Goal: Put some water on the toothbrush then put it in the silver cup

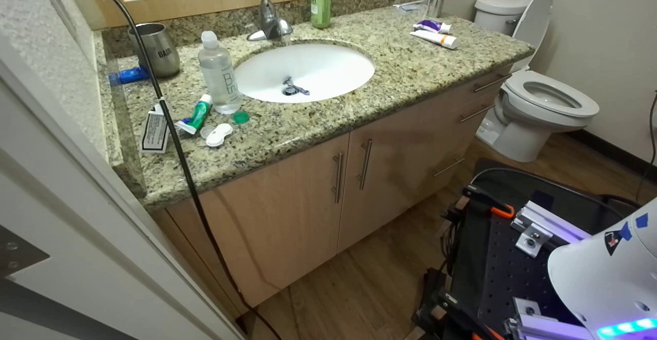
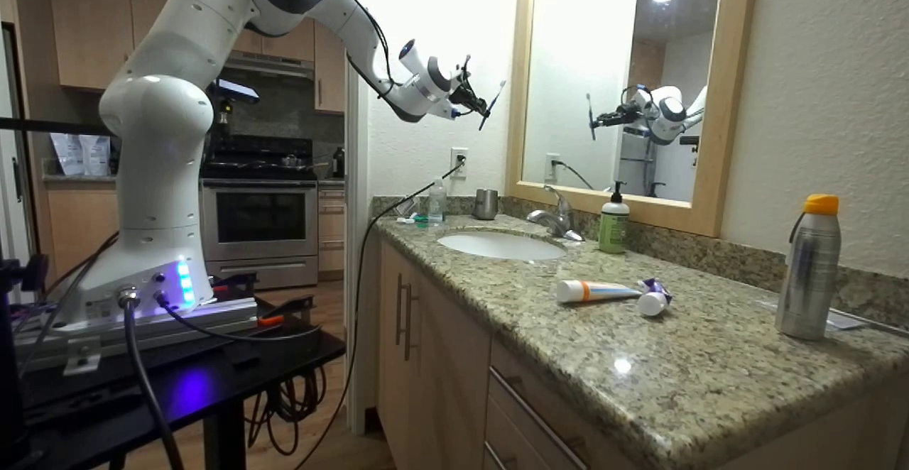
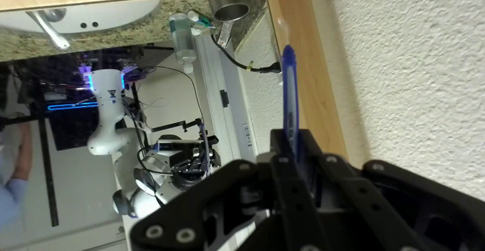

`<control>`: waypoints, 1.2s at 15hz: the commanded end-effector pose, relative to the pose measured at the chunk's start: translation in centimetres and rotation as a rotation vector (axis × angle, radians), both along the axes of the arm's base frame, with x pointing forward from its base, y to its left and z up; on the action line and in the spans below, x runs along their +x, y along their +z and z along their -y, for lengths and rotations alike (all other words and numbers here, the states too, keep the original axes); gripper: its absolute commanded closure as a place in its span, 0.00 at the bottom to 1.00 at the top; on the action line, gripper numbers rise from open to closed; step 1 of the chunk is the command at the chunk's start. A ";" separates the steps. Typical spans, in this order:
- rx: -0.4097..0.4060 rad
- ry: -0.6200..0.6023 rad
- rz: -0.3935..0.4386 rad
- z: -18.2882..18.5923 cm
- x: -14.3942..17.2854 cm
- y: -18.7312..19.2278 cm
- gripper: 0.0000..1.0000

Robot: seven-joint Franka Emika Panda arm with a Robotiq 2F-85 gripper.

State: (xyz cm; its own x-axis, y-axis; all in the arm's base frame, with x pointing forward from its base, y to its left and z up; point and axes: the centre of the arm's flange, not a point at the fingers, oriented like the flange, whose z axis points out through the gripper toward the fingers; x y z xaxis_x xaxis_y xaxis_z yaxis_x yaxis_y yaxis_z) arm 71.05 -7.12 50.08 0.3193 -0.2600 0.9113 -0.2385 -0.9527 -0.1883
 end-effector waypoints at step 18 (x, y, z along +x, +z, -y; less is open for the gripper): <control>-0.314 0.130 -0.086 5.3 5.6 -6.7 0.97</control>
